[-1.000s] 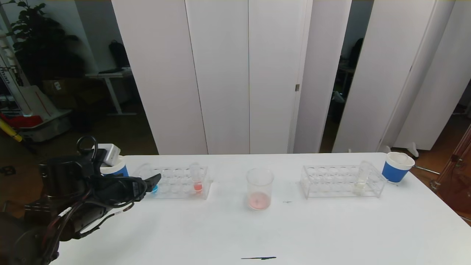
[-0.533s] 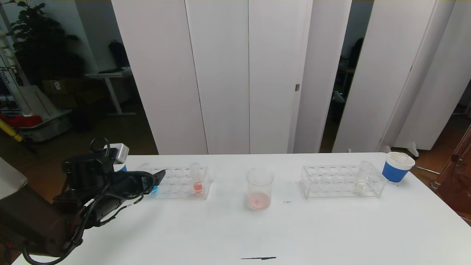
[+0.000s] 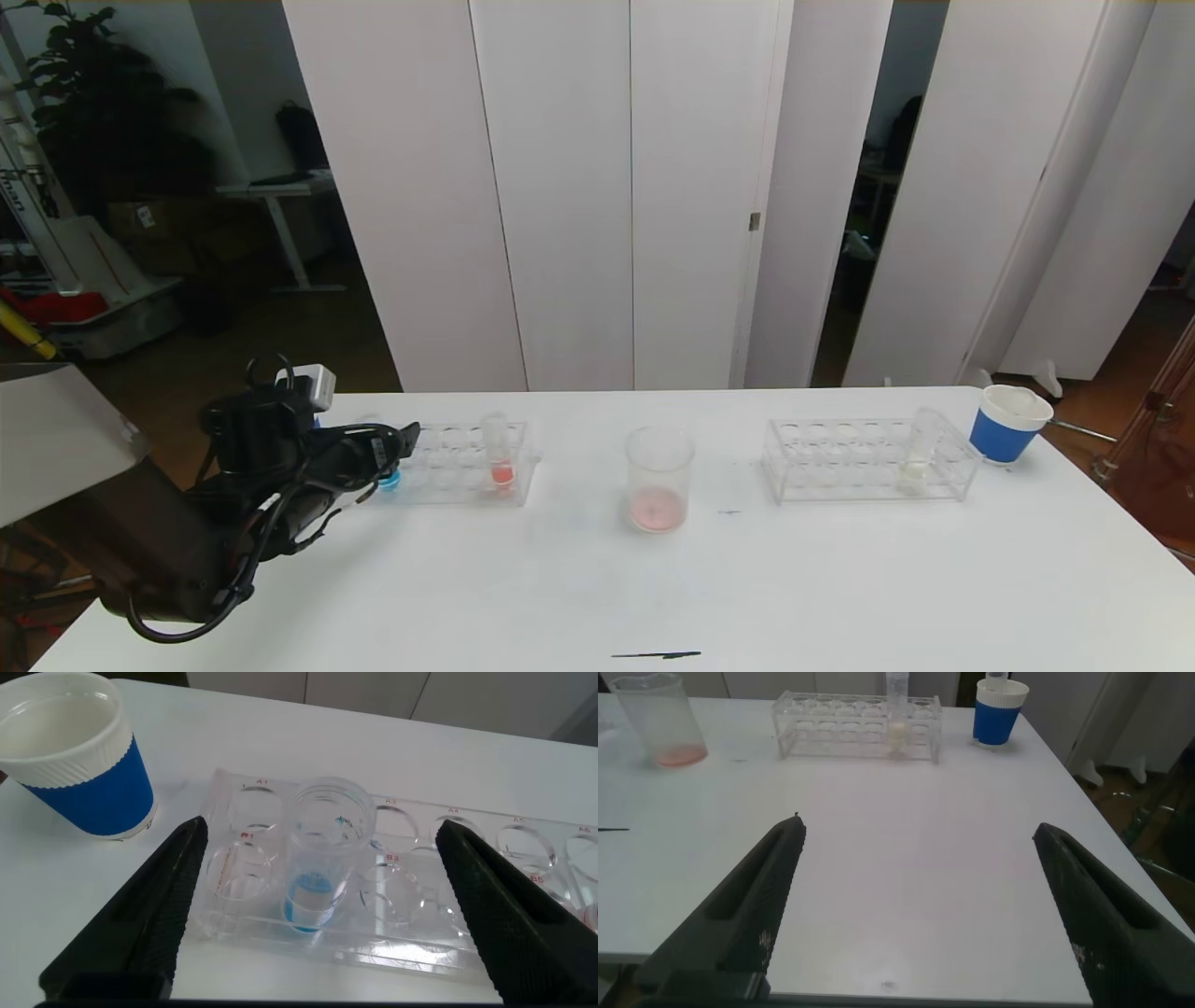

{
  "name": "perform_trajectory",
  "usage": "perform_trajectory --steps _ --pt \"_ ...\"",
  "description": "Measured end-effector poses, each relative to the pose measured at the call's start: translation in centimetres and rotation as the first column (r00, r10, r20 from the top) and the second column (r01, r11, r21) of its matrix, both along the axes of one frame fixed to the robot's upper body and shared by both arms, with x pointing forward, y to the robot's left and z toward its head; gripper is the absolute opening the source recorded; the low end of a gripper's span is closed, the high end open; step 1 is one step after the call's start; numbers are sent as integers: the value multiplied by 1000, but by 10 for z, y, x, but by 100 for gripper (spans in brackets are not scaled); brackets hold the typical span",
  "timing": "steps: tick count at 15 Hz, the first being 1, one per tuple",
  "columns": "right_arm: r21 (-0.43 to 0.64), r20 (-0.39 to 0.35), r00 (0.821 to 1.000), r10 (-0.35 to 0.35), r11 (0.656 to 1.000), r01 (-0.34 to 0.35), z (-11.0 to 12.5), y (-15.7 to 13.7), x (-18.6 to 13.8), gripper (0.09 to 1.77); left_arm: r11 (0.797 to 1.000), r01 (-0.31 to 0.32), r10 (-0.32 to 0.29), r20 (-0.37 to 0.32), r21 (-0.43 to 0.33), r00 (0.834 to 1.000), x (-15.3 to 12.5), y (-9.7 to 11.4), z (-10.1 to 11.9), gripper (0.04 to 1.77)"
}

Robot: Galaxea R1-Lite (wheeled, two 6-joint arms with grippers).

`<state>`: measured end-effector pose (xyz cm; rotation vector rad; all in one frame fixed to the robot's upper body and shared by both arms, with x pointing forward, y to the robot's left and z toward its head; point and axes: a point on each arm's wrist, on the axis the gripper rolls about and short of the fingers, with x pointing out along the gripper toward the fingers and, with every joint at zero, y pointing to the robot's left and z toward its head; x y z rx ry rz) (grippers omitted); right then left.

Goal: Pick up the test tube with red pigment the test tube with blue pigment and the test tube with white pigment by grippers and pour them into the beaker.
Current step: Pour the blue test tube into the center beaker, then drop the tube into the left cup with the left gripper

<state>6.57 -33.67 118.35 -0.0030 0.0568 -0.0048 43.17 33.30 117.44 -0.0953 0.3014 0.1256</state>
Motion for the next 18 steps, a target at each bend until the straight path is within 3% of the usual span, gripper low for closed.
perform_trajectory --steps 8,9,10,12,13,15,16,18 --pt "0 0 1000 0 1000 0 0 0 0 175 998 -44 44 4 -34 999 11 6 -13 175" --pt "0 0 1000 0 1000 0 0 0 0 175 998 -46 46 2 -33 999 11 6 -14 166" --pt "0 0 1000 1 1000 -1 0 0 0 175 998 -45 45 -1 -31 999 11 6 -14 141" --pt "0 0 1000 0 1000 0 0 0 0 175 999 -42 42 -4 -30 999 11 5 -15 58" --pt "0 -1 1000 0 1000 0 0 0 0 175 999 -42 42 -6 -30 999 11 6 -16 43" --pt "0 -1 1000 -1 1000 1 0 0 0 175 999 -42 42 -5 -31 999 10 6 -16 70" --pt "0 0 1000 0 1000 0 0 0 0 175 999 -42 42 -5 -30 999 10 6 -15 58" --pt "0 0 1000 1 1000 -1 0 0 0 175 999 -41 41 0 -30 999 11 6 -15 57"
